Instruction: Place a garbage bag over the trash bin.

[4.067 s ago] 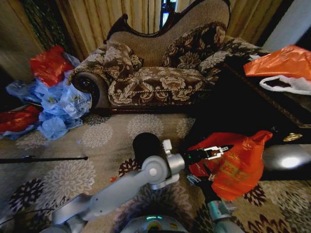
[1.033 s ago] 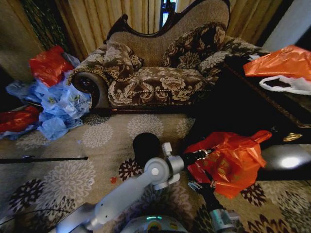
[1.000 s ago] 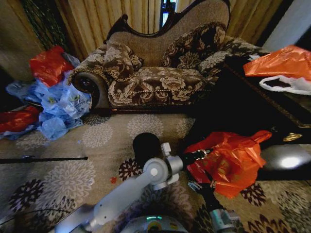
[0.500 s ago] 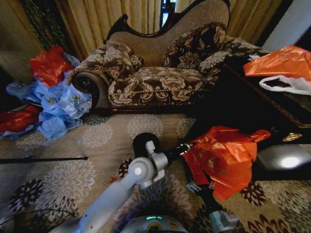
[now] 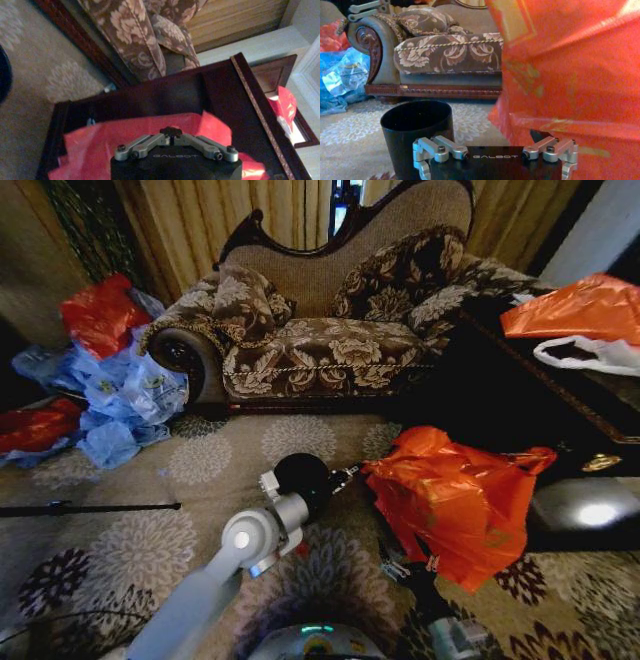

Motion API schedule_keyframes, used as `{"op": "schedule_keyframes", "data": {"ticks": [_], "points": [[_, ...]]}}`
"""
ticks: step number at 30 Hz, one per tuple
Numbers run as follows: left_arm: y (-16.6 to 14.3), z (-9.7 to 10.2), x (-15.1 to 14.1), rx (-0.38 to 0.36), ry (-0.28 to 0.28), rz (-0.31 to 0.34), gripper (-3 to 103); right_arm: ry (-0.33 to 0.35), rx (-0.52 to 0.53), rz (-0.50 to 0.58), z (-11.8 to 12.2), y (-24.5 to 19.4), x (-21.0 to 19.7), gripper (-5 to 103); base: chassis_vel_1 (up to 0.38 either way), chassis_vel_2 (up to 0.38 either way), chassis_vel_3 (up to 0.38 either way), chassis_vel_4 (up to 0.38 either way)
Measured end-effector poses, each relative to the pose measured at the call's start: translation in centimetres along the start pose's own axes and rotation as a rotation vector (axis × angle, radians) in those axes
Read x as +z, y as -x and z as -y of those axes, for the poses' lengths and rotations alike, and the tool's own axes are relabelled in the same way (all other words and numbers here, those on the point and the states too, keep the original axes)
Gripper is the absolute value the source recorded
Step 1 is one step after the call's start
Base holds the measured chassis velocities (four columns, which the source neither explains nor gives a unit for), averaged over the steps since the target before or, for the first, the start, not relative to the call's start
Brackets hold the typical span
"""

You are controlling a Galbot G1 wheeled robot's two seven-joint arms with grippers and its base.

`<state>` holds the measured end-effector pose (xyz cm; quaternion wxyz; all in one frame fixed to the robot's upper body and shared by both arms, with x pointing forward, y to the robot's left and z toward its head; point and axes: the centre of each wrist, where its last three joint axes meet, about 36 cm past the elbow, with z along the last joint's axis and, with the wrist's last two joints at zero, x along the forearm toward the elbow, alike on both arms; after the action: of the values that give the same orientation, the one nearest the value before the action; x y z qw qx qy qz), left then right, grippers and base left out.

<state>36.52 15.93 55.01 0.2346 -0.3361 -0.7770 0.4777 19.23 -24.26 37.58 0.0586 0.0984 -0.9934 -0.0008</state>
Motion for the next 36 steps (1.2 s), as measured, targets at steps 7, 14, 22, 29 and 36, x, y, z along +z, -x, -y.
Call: {"op": "schedule_keyframes", "data": {"ticks": [7,14,22,29,36], "points": [[-1.9,0.4,-1.4,-0.023,0.055,0.032,0,-0.002,-0.008,0.006,-0.1,0.0,0.1,100,0.0,0.0,0.0,0.0],[-3.4,0.7,-3.3,-0.041,0.083,0.091,0,-0.006,-0.017,0.007,-0.3,-0.1,0.2,100,0.0,0.0,0.0,0.0],[-5.4,1.0,-6.5,-0.061,0.109,0.173,0,-0.008,-0.027,0.007,-0.3,0.0,0.3,100,0.0,0.0,0.0,0.0],[-6.5,1.0,-8.3,-0.08,0.123,0.214,0,-0.008,-0.03,0.005,-0.3,0.2,0.5,100,0.0,0.0,0.0,0.0],[-7.5,1.2,-10.4,-0.098,0.142,0.255,0,-0.011,-0.033,0.009,-0.1,0.4,0.5,100,0.0,0.0,0.0,0.0]]}}
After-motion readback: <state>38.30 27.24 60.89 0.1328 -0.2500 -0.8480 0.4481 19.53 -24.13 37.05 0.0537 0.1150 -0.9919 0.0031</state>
